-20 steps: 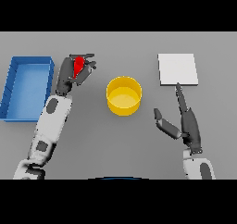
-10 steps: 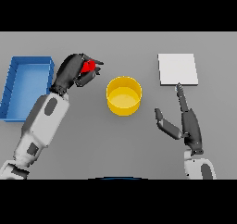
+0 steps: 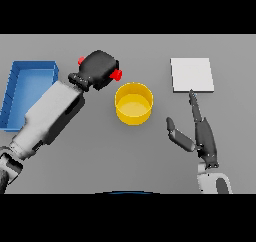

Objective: Pick up the red beaker and tilt it to pour out 1 green nut into yellow bowl. Pick up the yellow bowl and place it on the metallic measuring scale.

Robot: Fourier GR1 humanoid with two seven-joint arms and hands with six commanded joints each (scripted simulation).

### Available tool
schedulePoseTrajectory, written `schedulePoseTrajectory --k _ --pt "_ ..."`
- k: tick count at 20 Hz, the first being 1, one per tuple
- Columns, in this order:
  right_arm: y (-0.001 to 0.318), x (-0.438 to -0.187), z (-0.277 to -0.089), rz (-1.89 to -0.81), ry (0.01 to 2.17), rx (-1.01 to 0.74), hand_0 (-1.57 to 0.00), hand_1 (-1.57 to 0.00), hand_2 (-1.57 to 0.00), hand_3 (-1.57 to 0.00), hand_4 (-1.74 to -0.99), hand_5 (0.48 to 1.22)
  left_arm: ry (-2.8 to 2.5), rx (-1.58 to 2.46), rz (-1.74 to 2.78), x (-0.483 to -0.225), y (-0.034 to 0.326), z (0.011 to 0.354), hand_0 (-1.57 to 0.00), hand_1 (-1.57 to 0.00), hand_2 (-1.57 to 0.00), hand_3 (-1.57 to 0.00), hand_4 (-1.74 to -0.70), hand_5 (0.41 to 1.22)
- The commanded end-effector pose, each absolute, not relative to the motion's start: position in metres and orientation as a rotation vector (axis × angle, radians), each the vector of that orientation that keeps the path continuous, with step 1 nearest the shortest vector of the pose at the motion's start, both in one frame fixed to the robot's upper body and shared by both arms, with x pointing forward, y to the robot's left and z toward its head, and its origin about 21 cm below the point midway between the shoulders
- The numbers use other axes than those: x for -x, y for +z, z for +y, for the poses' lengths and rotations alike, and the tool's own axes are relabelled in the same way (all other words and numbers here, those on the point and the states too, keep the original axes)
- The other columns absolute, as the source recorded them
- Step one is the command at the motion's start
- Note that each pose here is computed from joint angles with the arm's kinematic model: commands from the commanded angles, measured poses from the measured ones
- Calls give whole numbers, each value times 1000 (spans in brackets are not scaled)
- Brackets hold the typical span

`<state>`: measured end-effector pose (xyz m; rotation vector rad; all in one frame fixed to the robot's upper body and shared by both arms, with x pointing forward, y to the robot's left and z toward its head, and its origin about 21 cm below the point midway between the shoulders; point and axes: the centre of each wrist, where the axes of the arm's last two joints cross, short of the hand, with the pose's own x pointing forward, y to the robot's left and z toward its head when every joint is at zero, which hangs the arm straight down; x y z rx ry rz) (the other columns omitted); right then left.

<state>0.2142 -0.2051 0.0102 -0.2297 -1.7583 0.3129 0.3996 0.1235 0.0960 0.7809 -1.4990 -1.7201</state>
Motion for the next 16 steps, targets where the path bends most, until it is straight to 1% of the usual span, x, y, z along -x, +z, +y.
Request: schedulePoseTrajectory --k 1,2,3,4,5,8,14,16 --pt "9 -213 -205 -1761 313 220 1 1 1 1 -1066 684 -1802 -798 -1458 -401 101 116 -1570 -1570 -1570 -1570 -1647 1207" --pt "9 -215 -201 -1758 296 196 1 1 1 1 -1063 681 -1869 -828 -1423 -404 104 111 -1570 -1570 -1570 -1570 -1612 1210" --pt "7 -215 -202 -1754 302 193 1 1 1 1 -1063 681 -1943 -857 -1385 -404 107 104 -1570 -1570 -1570 -1570 -1582 1212" --pt "6 -214 -200 -1737 298 182 1 1 1 1 -1060 675 -1996 -877 -1342 -404 108 97 -1570 -1571 -1571 -1570 -1612 1214" --pt "6 -214 -204 -1740 287 180 1 1 1 1 -1057 674 -2043 -903 -1307 -405 108 92 -1571 -1571 -1571 -1570 -1637 1215" --pt "7 -215 -205 -1734 307 187 1 1 1 1 -1067 684 -2200 -999 -1212 -407 107 83 -1571 -1571 -1571 -1571 -1685 1218" --pt "8 -215 -201 -1752 318 177 1 1 1 1 -1060 700 -2398 -1181 -1053 -412 114 70 -1571 -1571 -1571 -1571 -1726 1220" --pt "4 -216 -204 -1721 308 174 1 1 1 1 -1060 696 -2429 -1215 -1048 -410 111 64 -1571 -1571 -1571 -1571 -1732 1220"
